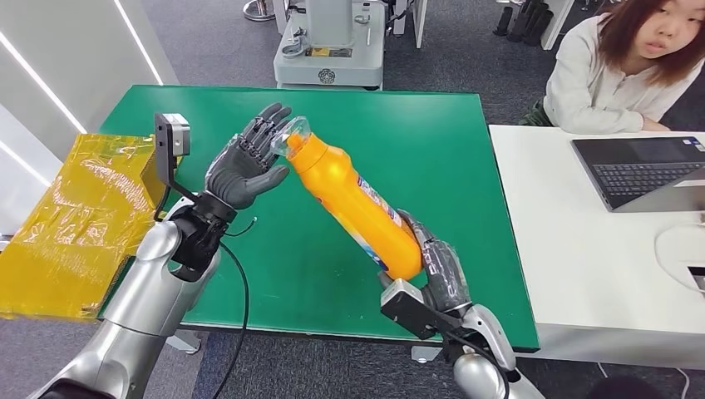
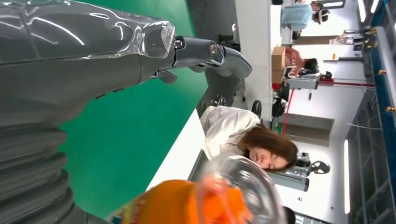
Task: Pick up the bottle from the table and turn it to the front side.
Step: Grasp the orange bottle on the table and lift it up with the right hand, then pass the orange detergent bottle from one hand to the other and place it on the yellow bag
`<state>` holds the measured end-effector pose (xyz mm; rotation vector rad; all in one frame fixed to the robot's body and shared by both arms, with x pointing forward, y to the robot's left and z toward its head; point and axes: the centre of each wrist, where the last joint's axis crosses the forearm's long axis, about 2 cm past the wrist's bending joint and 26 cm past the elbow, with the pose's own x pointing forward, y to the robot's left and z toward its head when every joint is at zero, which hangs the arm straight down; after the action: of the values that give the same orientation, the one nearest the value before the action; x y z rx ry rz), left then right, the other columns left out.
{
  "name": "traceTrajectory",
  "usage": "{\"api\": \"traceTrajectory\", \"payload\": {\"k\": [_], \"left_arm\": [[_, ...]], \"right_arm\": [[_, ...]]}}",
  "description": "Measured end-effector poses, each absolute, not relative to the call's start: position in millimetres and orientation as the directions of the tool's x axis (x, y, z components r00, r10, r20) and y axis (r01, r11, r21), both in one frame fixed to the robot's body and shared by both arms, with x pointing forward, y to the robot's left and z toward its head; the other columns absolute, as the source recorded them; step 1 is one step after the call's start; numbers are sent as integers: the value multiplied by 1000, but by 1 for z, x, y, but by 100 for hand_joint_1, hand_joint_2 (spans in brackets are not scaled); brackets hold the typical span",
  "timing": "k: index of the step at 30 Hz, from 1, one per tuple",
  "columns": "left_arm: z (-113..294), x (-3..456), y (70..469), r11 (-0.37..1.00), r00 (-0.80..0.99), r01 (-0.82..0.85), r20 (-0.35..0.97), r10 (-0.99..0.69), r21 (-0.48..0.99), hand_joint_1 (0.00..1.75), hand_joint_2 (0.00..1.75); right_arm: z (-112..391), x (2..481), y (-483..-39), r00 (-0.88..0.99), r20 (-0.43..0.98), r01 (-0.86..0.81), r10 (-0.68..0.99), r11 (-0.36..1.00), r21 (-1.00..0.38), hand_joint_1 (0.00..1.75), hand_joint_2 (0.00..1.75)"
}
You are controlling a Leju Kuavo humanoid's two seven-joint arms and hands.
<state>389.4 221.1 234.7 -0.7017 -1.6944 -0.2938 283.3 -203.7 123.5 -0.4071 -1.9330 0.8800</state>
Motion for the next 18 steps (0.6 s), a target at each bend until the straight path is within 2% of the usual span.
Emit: {"api": "traceTrajectory", "payload": {"k": [9, 18], "left_arm": [[231, 394, 214, 746, -38, 636, 957, 287, -198, 0, 175], [262, 396, 170, 678, -38, 705, 943, 330, -209, 0, 175]], "right_arm": [[125, 286, -216, -501, 612, -29, 612, 695, -719, 175, 175], [131, 297, -212, -495, 614, -34, 615, 693, -720, 175, 175]]}}
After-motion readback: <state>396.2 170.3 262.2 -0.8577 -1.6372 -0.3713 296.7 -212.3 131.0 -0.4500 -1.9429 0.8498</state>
